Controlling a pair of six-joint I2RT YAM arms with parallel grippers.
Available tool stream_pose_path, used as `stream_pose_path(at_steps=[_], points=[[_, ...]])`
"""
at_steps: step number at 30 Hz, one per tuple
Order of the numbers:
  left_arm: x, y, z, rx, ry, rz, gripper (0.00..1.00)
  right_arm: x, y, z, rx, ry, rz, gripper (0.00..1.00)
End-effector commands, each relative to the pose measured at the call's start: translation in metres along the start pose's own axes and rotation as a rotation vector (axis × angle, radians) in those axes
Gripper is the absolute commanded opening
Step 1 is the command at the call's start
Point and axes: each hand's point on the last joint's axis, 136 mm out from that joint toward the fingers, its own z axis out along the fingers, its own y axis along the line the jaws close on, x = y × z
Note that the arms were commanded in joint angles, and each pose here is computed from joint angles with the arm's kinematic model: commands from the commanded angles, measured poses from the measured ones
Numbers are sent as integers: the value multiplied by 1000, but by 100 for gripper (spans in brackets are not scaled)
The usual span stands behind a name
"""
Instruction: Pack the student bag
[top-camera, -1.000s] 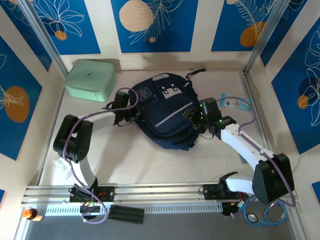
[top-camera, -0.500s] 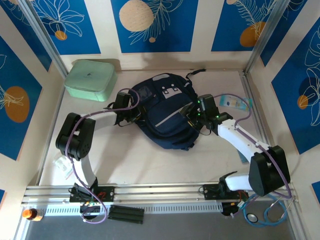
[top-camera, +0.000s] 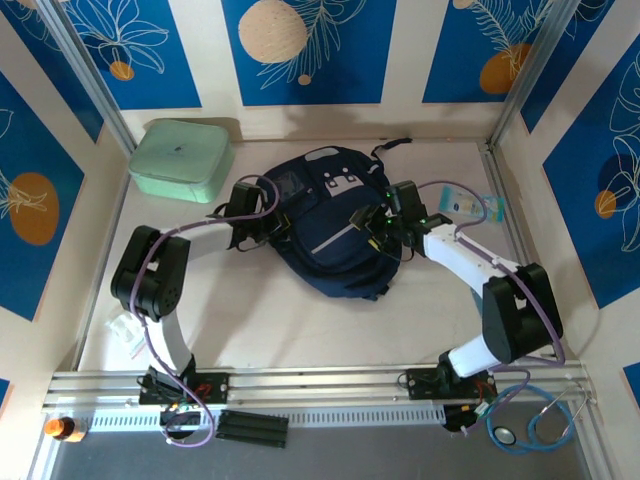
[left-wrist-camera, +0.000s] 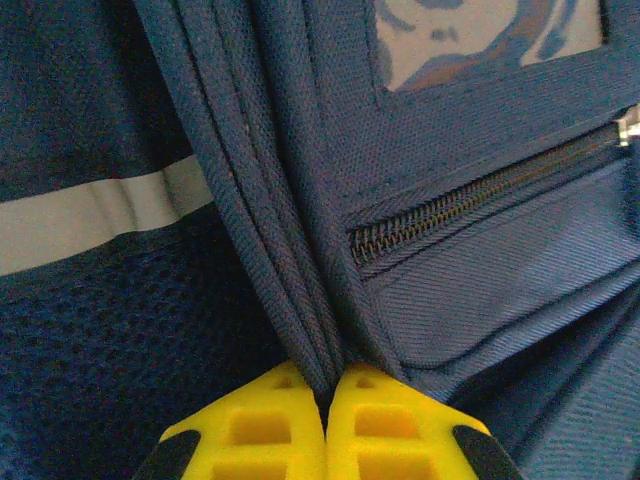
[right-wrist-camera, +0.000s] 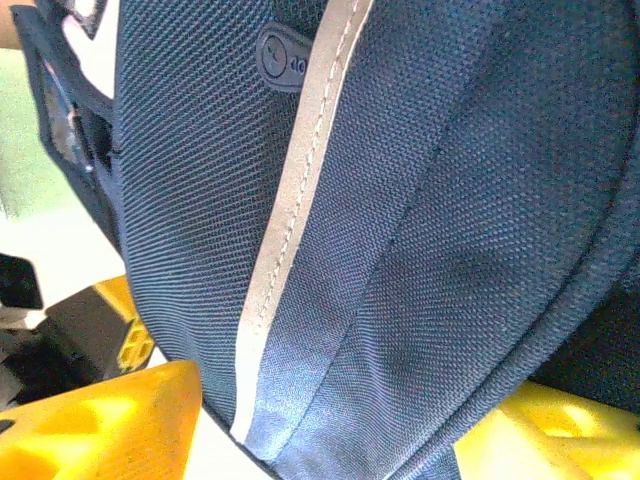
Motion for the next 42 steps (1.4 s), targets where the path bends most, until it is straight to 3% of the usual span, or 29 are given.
stream_pose_path(at_steps=[1, 10, 14, 18, 22, 27, 34, 42], points=[[-4, -40, -26, 133, -18, 26, 0, -21, 30, 3, -111, -6, -65, 65], [26, -75, -48, 231, 31, 30, 0, -77, 78, 8, -208, -67, -281, 68], [33, -84, -50, 248, 35, 36, 0, -90, 53, 8, -89, -92, -234, 71], [36, -87, -46, 263, 39, 18, 0, -88, 32, -20, 46, -147, -186, 74], [39, -96, -42, 300, 35, -3, 0, -64, 27, -51, 109, -188, -235, 75], [45, -109, -40, 327, 28, -1, 0, 2, 36, -56, 86, -108, -374, 66], [53, -113, -36, 329, 43, 8, 0, 84, 50, -25, -10, 15, -440, 57], [56, -113, -35, 329, 54, 7, 0, 103, 65, 14, -67, 106, -429, 47]])
